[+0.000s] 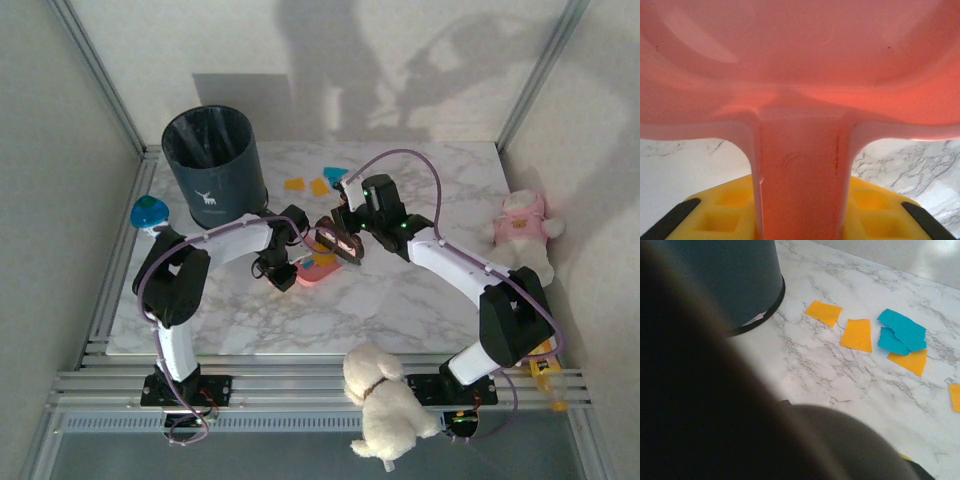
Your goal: Sweep away the paper scraps from the table
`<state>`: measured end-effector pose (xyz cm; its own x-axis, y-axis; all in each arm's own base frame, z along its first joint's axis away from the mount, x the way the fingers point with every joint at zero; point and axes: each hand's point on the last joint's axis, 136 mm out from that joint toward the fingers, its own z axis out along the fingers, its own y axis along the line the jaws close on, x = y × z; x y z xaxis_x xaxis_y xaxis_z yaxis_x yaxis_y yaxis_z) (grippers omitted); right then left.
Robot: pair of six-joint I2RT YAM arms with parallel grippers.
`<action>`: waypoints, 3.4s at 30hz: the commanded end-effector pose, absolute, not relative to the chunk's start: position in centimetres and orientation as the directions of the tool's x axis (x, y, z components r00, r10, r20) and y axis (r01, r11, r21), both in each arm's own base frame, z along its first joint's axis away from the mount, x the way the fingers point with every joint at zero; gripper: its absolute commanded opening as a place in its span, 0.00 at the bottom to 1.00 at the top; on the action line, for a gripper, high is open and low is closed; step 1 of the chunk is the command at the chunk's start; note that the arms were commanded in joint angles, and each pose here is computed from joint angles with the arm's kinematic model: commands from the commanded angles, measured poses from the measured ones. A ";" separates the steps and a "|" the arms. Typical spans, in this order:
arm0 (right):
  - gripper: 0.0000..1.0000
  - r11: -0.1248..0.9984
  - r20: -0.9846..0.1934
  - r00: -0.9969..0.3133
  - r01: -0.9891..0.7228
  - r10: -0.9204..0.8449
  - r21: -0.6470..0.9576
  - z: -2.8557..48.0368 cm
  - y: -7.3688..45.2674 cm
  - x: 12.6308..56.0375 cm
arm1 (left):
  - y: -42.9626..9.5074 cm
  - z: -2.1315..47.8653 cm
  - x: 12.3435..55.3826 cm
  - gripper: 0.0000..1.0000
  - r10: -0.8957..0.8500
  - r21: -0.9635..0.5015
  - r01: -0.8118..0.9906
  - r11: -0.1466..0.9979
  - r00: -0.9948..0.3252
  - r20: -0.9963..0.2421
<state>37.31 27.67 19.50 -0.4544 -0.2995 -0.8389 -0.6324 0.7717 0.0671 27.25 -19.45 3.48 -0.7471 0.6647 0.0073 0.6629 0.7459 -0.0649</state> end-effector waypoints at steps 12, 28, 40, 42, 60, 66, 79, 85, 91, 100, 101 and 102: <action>0.00 0.781 -0.862 -0.473 -0.602 -0.184 0.164 23.5 27.7 35.5 | -19.2 4.6 27.1 0.00 0.677 -0.043 0.677 0.735 -0.736 -0.001; 0.00 0.909 -0.874 -0.469 -0.407 -0.126 0.087 24.5 23.8 37.4 | -19.0 5.7 24.7 0.00 0.668 -0.054 0.668 0.743 -0.744 -0.010; 0.00 0.940 -0.862 -0.486 -0.340 -0.143 0.036 22.1 23.4 39.4 | -18.5 5.5 23.2 0.00 0.658 -0.060 0.655 0.753 -0.752 0.035; 0.00 0.936 -0.855 -0.496 -0.349 -0.154 0.034 21.6 23.6 39.5 | -18.5 5.5 23.2 0.00 0.658 -0.060 0.655 0.753 -0.753 0.034; 0.00 0.809 -0.792 -0.525 -0.584 -0.310 0.071 18.7 26.5 35.9 | -18.4 3.3 24.5 0.00 0.650 -0.096 0.643 0.760 -0.752 0.105; 0.00 0.774 -0.785 -0.525 -0.626 -0.330 0.093 19.1 27.0 34.7 | -18.2 2.9 24.6 0.00 0.650 -0.098 0.643 0.760 -0.751 0.115; 0.00 0.741 -0.814 -0.492 -0.661 -0.307 0.120 21.4 27.7 33.5 | -18.4 3.4 25.2 0.00 0.654 -0.087 0.649 0.756 -0.751 0.089; 0.00 0.727 -0.832 -0.472 -0.675 -0.291 0.129 22.6 28.0 33.2 | -18.9 4.6 26.0 0.00 0.664 -0.072 0.661 0.747 -0.747 0.033; 0.00 0.737 -0.834 -0.471 -0.665 -0.289 0.120 22.9 27.7 33.4 | -19.4 6.2 26.9 0.00 0.676 -0.048 0.677 0.735 -0.736 -0.029; 0.00 0.716 -0.842 -0.464 -0.683 -0.275 0.143 23.7 28.1 32.9 | -19.6 7.1 27.0 0.00 0.685 -0.024 0.688 0.726 -0.725 -0.064; 0.00 0.715 -0.845 -0.462 -0.684 -0.270 0.146 23.9 28.2 32.8 | -19.6 7.2 27.0 0.00 0.688 -0.022 0.691 0.722 -0.722 -0.070; 0.00 0.712 -0.849 -0.458 -0.686 -0.263 0.149 24.2 28.2 32.8 | -19.6 7.4 27.1 0.00 0.690 -0.018 0.693 0.721 -0.720 -0.078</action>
